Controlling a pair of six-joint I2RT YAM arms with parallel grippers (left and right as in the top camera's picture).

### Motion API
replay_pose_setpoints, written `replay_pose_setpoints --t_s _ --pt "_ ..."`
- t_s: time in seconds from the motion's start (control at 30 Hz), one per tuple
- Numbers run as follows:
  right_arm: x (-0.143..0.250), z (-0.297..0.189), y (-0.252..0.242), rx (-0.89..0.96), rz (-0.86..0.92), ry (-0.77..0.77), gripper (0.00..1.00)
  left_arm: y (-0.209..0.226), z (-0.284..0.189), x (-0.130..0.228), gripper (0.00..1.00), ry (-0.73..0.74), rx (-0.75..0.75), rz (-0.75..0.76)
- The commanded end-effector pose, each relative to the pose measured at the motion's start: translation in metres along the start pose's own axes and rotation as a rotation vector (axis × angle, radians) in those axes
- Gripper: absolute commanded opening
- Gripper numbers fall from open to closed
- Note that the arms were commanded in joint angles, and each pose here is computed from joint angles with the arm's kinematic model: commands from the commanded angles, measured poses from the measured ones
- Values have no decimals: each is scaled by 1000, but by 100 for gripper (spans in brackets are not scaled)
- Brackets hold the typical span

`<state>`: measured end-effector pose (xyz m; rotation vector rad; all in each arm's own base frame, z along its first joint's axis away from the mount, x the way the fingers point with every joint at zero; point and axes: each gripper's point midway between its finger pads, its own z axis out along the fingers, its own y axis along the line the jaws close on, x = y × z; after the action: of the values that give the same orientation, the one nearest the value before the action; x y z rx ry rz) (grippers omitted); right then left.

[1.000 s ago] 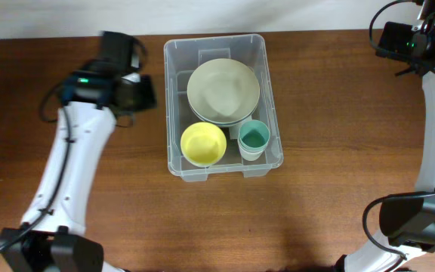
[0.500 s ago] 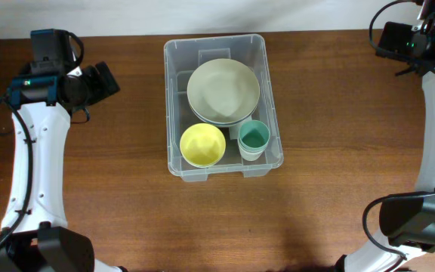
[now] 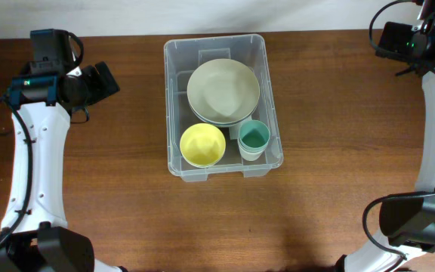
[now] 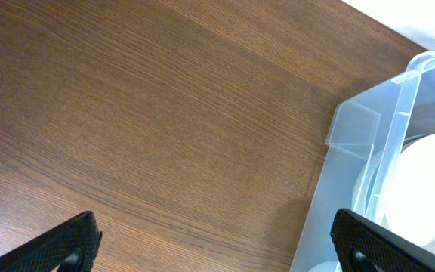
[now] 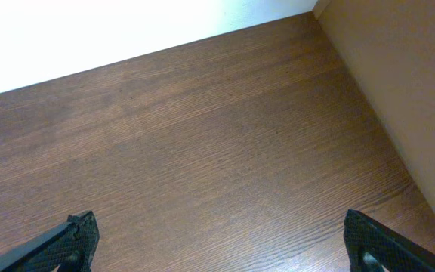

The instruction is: Pack container

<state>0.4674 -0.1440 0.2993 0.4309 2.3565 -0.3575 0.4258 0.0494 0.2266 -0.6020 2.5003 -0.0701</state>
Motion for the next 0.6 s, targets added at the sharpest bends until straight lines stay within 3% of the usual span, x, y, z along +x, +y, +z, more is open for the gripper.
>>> replay_pose_setpoints --t_s 0.0,0.23,0.33,0.57 --pt "0 0 1 -3 11 -2 99 -1 -3 -7 100 -18 4 3" --pt "2 3 -3 3 15 7 99 -1 -3 -7 100 -18 4 3" --pt "-7 -19 -9 3 29 -38 99 -1 -3 -7 100 -18 4 3" --pt "-35 -187 -9 -92 49 -372 99 -1 -3 -7 100 -18 4 3"
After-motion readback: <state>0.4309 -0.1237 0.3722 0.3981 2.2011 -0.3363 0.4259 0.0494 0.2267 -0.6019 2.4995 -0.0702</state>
